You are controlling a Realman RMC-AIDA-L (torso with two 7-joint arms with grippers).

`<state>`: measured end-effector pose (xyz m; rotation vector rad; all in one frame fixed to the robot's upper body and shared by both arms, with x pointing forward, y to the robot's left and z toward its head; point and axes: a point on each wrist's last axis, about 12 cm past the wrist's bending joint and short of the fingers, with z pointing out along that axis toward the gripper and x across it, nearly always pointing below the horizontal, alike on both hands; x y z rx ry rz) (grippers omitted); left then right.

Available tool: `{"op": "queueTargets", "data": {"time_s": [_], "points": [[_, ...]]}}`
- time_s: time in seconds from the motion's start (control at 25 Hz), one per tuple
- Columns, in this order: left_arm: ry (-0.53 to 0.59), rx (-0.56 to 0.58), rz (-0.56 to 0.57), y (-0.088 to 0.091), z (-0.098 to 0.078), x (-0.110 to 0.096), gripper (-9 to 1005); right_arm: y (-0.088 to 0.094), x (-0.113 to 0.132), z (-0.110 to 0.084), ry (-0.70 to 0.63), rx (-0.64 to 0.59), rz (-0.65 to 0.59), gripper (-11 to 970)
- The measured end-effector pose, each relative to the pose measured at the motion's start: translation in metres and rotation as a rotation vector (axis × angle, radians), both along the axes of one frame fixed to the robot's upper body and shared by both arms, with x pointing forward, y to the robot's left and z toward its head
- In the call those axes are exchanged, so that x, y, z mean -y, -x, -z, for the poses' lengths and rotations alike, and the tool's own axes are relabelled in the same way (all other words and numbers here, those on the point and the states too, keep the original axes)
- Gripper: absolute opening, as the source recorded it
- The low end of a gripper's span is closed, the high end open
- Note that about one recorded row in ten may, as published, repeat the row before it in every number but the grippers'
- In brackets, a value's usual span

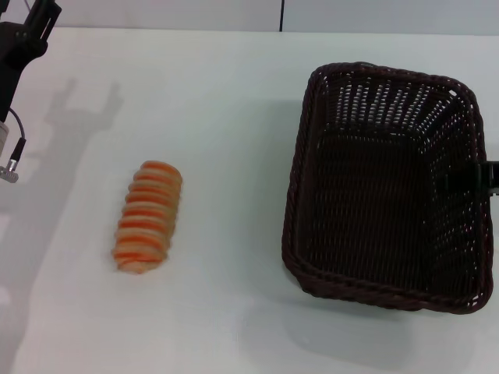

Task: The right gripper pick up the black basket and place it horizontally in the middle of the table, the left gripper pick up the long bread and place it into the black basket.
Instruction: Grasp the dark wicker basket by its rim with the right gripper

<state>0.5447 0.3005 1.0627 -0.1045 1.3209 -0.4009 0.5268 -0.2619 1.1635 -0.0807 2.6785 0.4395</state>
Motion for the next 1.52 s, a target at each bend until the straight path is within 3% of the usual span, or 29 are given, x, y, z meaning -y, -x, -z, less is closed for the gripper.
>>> {"op": "queueTargets", "data": {"time_s": [0.48,0.96,1.04,1.28,1.52], "points": [[0.002,0.003,-0.002,0.001,0.000,-0.001,835,-0.004,-0.003,0.013,0.001,-0.024,-0.007,618],[0.005,0.006,-0.006,0.000,-0.001,-0.001,835,-0.006,-0.006,0.014,0.008,-0.014,-0.016,617],[0.005,0.007,-0.006,0.000,-0.001,-0.001,835,-0.006,-0.005,0.015,0.010,-0.012,-0.017,478],[0.019,0.006,-0.009,0.002,0.000,-0.003,835,-0.010,-0.006,0.018,0.009,-0.009,-0.026,244],[0.023,0.012,-0.023,0.004,-0.001,-0.006,835,-0.014,-0.005,0.019,0.009,0.010,-0.023,166]]}}
